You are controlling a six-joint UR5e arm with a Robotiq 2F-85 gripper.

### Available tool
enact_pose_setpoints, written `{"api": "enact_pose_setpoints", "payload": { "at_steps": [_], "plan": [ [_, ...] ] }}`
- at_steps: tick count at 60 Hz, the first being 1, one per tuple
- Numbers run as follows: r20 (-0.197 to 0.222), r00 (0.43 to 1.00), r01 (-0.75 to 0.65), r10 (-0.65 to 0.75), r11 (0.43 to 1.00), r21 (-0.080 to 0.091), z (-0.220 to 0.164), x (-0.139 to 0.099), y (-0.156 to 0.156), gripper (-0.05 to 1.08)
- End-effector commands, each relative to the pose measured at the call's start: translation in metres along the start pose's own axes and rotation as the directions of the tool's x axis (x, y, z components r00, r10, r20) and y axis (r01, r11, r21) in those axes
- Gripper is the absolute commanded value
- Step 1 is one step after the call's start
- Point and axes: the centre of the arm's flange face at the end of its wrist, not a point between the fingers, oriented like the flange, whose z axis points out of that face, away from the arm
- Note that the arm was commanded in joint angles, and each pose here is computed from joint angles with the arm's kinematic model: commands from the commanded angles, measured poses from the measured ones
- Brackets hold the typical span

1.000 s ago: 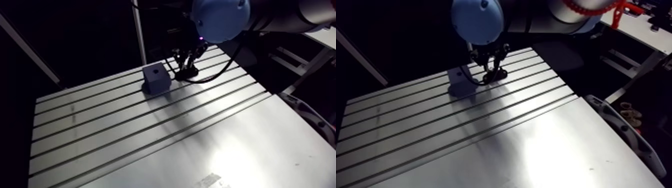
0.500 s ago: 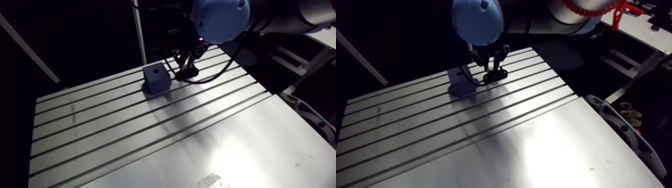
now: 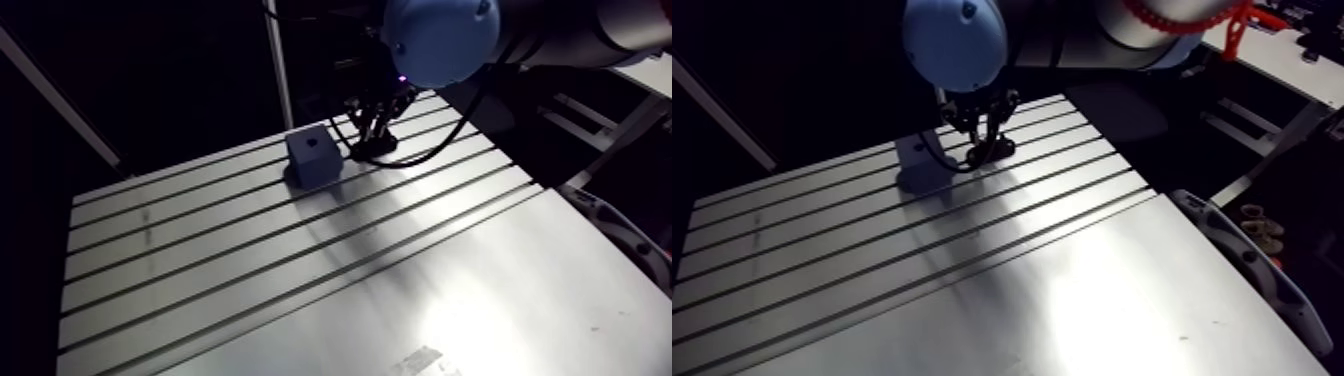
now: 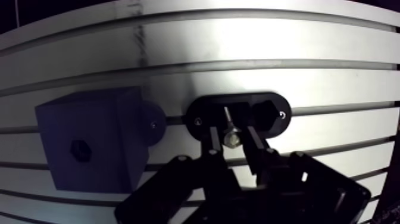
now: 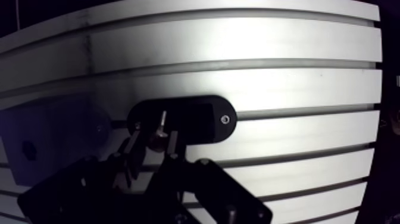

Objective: Pick up the M10 bolt and insert it into the hex recess until seated.

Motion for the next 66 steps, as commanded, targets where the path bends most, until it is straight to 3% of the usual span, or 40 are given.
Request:
{"api": "enact_pose_setpoints", "payload": {
  "at_steps": [1,66],
  "plan": [
    [0.0,1.0,-0.001,0.001,1.0,-0.002,-0.0003,0.0004,0.0003,0.66],
    [0.0,1.0,-0.001,0.001,1.0,-0.002,-0.0006,-0.0001,0.0001,0.76]
  ]
}}
